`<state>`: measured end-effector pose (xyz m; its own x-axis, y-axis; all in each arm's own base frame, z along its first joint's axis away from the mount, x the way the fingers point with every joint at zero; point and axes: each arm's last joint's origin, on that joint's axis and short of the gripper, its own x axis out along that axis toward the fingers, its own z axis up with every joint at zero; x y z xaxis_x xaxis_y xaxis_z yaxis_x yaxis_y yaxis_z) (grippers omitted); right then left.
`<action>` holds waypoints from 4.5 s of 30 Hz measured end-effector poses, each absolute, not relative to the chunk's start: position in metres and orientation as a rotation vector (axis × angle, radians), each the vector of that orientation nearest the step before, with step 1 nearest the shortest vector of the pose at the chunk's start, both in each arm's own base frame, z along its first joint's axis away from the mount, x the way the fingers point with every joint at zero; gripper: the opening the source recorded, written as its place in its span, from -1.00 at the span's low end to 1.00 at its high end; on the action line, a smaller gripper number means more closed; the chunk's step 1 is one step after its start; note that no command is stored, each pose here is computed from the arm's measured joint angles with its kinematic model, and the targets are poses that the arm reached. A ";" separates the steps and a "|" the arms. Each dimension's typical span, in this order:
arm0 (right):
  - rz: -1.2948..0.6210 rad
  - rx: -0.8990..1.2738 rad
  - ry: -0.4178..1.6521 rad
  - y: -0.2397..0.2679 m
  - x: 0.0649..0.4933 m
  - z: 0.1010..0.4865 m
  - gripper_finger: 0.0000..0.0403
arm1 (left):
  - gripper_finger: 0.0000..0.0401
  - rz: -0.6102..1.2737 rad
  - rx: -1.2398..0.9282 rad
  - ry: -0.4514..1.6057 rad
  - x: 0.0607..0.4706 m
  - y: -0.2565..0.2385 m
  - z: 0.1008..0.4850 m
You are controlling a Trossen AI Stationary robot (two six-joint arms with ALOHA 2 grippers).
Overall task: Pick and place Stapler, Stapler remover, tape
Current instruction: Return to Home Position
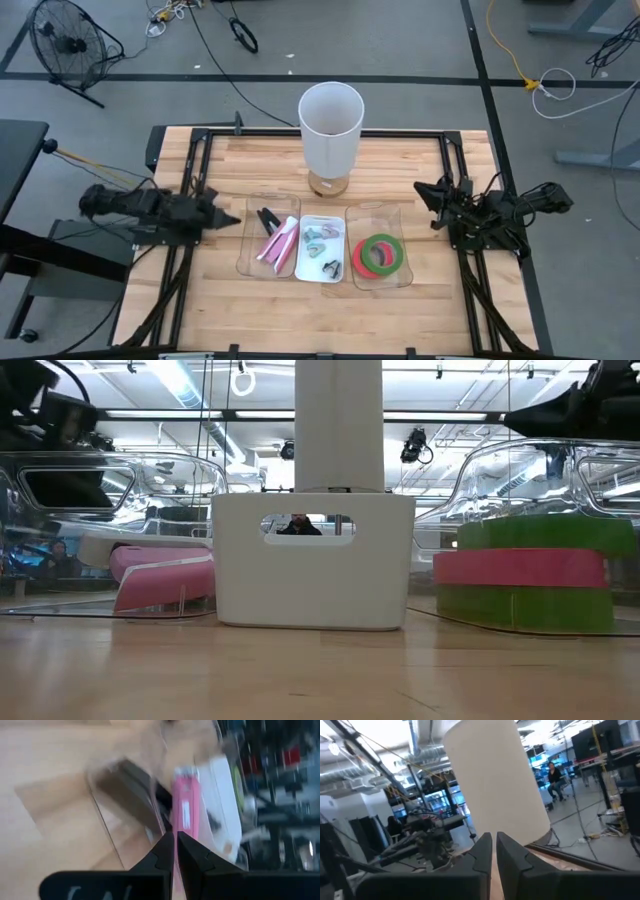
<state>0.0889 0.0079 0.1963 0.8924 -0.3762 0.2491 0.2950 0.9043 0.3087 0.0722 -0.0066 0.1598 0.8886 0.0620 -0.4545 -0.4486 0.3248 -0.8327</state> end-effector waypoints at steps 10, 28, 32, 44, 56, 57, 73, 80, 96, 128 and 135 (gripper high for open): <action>-0.345 0.265 -0.306 0.008 0.089 0.196 -0.85 | -0.88 0.615 -1.259 0.181 0.071 0.016 0.160; -0.345 0.265 -0.306 0.008 0.089 0.196 -0.85 | -0.88 0.708 -1.073 0.160 0.068 0.023 0.161; -0.345 0.265 -0.306 0.008 0.089 0.196 -0.85 | -0.88 0.627 -1.207 0.178 0.070 0.020 0.161; -0.345 0.265 -0.306 0.008 0.089 0.196 -0.85 | -0.88 0.323 -0.289 0.044 0.085 0.019 0.187; -0.344 0.265 -0.307 0.008 0.089 0.196 -0.85 | -0.88 -0.312 0.283 -0.186 0.094 -0.002 0.180; -0.344 0.265 -0.307 0.008 0.089 0.196 -0.85 | -0.88 -0.295 0.264 -0.180 0.094 -0.001 0.180; -0.345 0.265 -0.306 0.008 0.089 0.196 -0.85 | -0.88 -0.235 0.028 -0.076 0.096 0.001 0.173; -0.345 0.265 -0.306 0.008 0.089 0.196 -0.85 | -0.88 -0.237 -0.005 -0.071 0.096 0.001 0.173; -0.345 0.265 -0.306 0.008 0.089 0.196 -0.85 | -0.88 -0.241 -0.017 -0.093 0.096 0.001 0.175; -0.344 0.265 -0.307 0.008 0.089 0.196 -0.85 | -0.88 -0.239 -0.014 -0.101 0.096 0.001 0.176; -0.344 0.265 -0.306 0.008 0.089 0.196 -0.85 | -0.88 -0.239 -0.014 -0.101 0.096 0.001 0.176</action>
<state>0.0890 0.0081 0.1962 0.8962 -0.3681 0.2475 0.2887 0.9077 0.3044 0.0958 0.0010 0.1757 0.9665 -0.2357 0.1017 0.2371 0.9715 -0.0023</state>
